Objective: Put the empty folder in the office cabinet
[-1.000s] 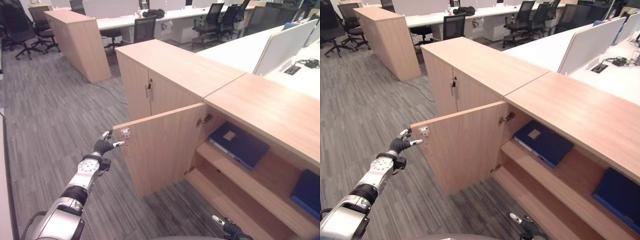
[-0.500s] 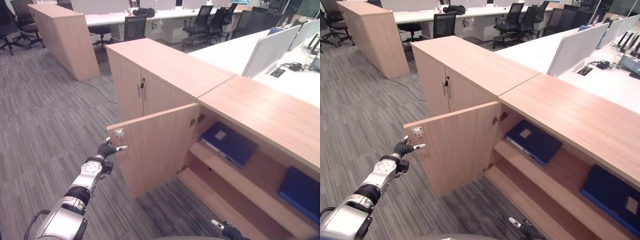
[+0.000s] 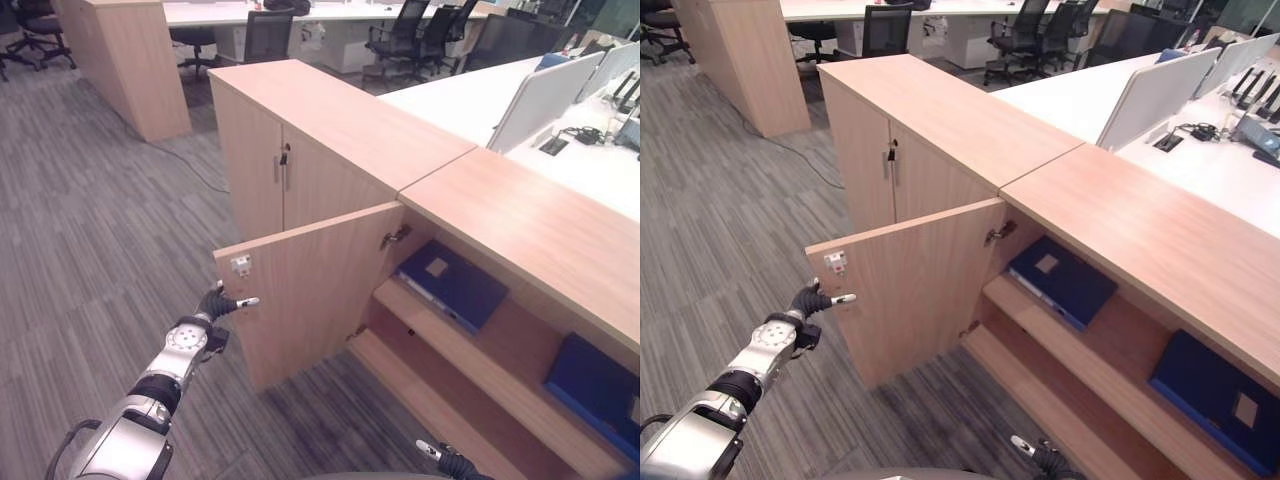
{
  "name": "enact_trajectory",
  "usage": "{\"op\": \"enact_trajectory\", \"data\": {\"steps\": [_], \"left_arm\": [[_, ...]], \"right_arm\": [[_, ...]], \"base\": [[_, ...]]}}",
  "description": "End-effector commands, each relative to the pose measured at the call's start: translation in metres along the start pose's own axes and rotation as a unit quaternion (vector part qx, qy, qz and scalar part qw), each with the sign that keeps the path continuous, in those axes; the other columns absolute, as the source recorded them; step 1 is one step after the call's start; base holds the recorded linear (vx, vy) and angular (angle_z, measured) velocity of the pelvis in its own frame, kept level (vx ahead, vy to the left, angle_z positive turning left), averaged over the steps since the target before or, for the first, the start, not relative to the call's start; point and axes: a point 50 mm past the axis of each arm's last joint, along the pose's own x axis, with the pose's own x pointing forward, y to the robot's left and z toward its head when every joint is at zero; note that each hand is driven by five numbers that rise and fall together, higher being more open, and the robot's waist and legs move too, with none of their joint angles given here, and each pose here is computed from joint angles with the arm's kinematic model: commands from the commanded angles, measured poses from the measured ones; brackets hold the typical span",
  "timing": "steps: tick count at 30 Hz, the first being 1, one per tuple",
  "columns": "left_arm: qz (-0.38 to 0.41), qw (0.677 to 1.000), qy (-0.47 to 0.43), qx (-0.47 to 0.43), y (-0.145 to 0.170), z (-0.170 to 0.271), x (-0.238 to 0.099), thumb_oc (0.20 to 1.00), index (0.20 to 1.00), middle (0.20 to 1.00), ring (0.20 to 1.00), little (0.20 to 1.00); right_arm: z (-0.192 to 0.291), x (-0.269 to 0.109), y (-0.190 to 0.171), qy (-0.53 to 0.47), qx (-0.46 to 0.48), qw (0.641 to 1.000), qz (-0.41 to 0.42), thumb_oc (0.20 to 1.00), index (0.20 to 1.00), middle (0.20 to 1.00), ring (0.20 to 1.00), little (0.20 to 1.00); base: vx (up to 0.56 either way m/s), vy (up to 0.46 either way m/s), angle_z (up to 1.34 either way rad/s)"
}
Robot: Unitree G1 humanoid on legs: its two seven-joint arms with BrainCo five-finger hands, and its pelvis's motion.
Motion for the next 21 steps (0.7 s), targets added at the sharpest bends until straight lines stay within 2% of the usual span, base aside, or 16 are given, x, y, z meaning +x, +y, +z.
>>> {"op": "enact_trajectory", "data": {"steps": [1,2,4,8,11,15,21], "left_arm": [[-0.153,0.978,-0.144,-0.001,-0.072,0.061,0.004,1.0,1.0,1.0,1.0,1.0],[-0.154,0.978,-0.144,-0.002,-0.072,0.061,0.004,1.0,1.0,1.0,1.0,1.0],[-0.212,0.966,-0.146,-0.001,-0.09,0.052,-0.011,1.0,1.0,1.0,1.0,1.0],[-0.252,0.956,-0.149,-0.006,-0.101,0.047,-0.023,1.0,1.0,1.0,1.0,1.0],[-0.282,0.947,-0.154,-0.022,-0.108,0.045,-0.034,1.0,1.0,1.0,1.0,1.0],[-0.291,0.943,-0.157,-0.037,-0.1,0.045,-0.042,1.0,1.0,1.0,1.0,1.0],[-0.285,0.947,-0.124,-0.083,-0.098,0.024,-0.055,1.0,1.0,1.0,1.0,1.0]], "right_arm": [[0.017,0.003,-0.007,-0.019,0.014,1.0,-0.01,1.0,1.0,1.0,1.0,1.0],[0.016,0.003,-0.007,-0.019,0.014,1.0,-0.01,1.0,1.0,1.0,1.0,1.0],[0.021,0.004,-0.01,-0.023,0.028,0.999,-0.017,1.0,1.0,1.0,1.0,1.0],[0.029,0.005,-0.01,-0.034,0.035,0.999,-0.018,1.0,1.0,1.0,1.0,1.0],[0.058,0.009,-0.009,-0.071,0.046,0.996,-0.021,1.0,1.0,1.0,1.0,1.0],[0.081,0.011,-0.001,-0.096,0.033,0.995,-0.011,1.0,1.0,1.0,1.0,1.0],[0.074,0.012,0.003,-0.081,0.02,0.996,-0.01,1.0,1.0,1.0,1.0,1.0]], "base": [[-0.03,0.037,0.25],[-0.03,0.046,0.22],[-0.04,0.054,0.08],[-0.08,0.044,0.04],[-0.23,0.025,-0.17],[-0.23,0.018,-0.66],[-0.1,-0.003,-0.99]]}}
